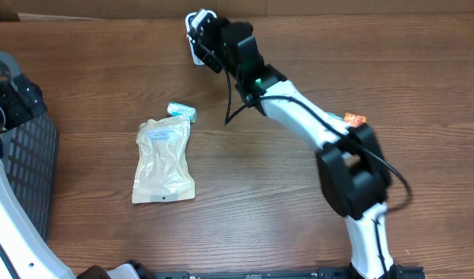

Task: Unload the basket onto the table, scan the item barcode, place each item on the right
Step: 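Carry the jar right and set it down by the orange packet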

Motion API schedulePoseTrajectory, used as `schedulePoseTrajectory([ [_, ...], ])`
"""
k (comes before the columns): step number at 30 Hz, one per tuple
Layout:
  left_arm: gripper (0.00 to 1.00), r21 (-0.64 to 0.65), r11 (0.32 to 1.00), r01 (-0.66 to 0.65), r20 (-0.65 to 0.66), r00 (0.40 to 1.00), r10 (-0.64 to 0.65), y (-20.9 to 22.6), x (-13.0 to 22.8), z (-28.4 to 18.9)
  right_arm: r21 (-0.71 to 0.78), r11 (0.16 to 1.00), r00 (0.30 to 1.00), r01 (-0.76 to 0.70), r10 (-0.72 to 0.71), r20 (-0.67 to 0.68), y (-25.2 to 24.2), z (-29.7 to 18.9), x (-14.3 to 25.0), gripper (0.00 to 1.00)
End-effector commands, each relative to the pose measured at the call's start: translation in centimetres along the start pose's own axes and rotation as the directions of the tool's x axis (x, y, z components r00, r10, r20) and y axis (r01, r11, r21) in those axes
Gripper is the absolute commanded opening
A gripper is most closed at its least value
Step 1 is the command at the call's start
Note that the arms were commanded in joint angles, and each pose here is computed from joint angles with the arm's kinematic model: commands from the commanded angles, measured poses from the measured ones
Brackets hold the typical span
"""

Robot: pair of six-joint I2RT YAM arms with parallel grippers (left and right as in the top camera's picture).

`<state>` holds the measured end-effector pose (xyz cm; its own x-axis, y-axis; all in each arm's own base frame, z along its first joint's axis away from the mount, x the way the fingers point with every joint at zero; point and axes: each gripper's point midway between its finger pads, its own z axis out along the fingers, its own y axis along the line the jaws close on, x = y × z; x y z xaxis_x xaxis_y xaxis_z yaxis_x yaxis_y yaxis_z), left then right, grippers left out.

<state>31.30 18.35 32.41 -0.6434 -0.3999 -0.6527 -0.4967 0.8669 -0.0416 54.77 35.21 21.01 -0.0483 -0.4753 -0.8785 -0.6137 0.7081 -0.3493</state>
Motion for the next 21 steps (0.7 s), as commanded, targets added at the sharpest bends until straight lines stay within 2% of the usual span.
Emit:
schedulePoseTrajectory([
  [1,1.0,-0.004,1.0,-0.014,0.027,1.0,0.014,0.0,-0.7,-0.6,-0.097,0.98,0.977,-0.172,0.182,0.112,-0.7,-6.9,-8.7,0.3],
  [5,1.0,-0.004,1.0,-0.014,0.027,1.0,0.014,0.0,-0.7,-0.6,-0.226,0.92,0.948,-0.319,0.305,-0.096,1.9,-10.0,-6.4,0.3],
  [9,1.0,-0.004,1.0,-0.014,0.027,1.0,0.014,0.0,-0.7,-0.6,-0.241,0.883,0.881,-0.403,0.303,-0.363,4.3,-12.2,-0.9,0.3],
  [13,1.0,-0.004,1.0,-0.014,0.027,1.0,0.014,0.0,-0.7,-0.6,-0.198,0.862,0.742,-0.467,0.26,-0.617,6.2,-14.9,5.4,0.3],
  [16,0.99,-0.004,1.0,-0.014,0.027,1.0,0.014,0.0,-0.7,-0.6,-0.102,0.887,0.601,-0.451,0.217,-0.77,6.0,-17.2,10.3,0.3],
  [18,0.99,-0.004,1.0,-0.014,0.027,1.0,0.014,0.0,-0.7,-0.6,-0.048,0.906,0.531,-0.42,0.203,-0.822,5.3,-18.1,12.7,0.3],
  [21,1.0,-0.004,1.0,-0.014,0.027,1.0,0.014,0.0,-0.7,-0.6,0.006,0.91,0.476,-0.415,0.223,-0.851,4.0,-18.7,15.2,0.33],
])
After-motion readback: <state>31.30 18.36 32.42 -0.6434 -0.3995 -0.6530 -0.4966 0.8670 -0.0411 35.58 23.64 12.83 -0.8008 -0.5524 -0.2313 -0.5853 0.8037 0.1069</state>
